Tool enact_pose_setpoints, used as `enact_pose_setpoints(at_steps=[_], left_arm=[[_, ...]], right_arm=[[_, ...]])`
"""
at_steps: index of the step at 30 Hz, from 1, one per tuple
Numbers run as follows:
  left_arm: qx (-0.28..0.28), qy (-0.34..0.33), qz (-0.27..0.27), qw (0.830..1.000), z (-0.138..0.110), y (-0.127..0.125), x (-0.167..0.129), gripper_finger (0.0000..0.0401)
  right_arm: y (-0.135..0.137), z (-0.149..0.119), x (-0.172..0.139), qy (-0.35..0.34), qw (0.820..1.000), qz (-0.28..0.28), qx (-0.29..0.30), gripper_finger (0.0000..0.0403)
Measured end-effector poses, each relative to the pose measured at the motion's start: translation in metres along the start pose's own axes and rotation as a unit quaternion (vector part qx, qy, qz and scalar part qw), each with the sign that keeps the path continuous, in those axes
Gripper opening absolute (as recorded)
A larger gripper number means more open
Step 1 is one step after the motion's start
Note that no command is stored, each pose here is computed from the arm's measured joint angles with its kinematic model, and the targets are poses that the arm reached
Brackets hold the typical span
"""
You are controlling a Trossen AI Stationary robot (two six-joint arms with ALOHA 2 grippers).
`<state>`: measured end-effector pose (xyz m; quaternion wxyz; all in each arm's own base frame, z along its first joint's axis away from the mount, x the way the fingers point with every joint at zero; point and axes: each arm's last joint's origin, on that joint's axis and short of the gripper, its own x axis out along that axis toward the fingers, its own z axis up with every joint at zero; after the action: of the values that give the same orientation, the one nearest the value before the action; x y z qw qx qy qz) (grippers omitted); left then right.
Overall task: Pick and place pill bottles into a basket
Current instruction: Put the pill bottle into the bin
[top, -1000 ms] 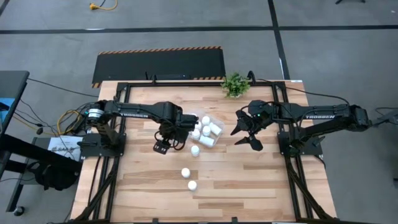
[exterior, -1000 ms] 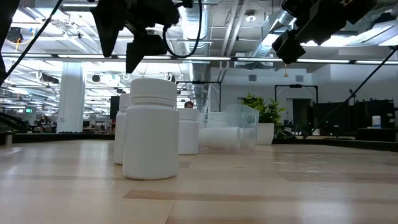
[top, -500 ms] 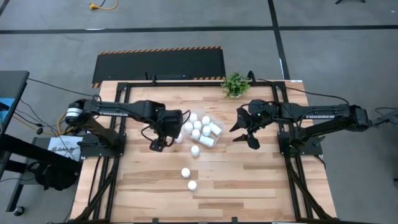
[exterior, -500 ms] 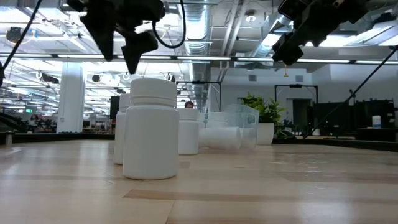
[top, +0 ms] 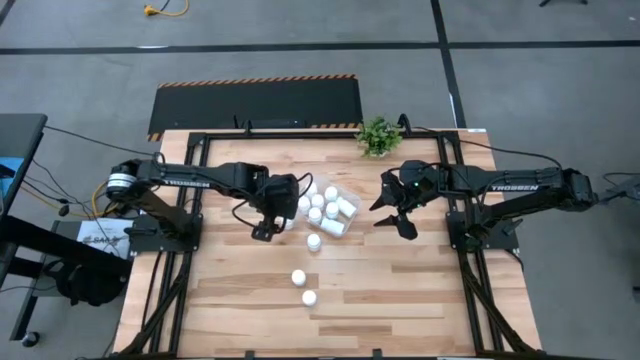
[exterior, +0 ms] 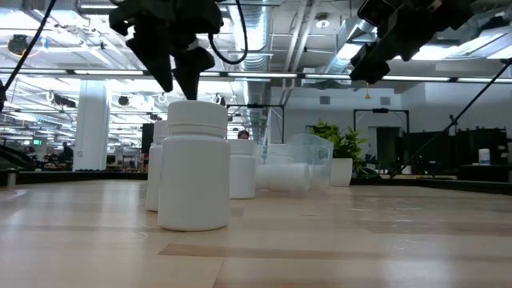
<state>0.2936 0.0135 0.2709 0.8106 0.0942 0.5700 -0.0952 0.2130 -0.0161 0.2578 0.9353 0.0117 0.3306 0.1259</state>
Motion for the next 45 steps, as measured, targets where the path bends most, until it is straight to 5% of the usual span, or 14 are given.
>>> enact_pose_setpoints(at_steps=[45], left_arm=[[-0.015, 0.06, -0.021, 0.998, -0.003, 0.024, 0.054, 0.0294]], right_arm=[[-0.009, -0.005, -0.003, 0.018, 0.999, -0.029, -0.018, 0.0218]])
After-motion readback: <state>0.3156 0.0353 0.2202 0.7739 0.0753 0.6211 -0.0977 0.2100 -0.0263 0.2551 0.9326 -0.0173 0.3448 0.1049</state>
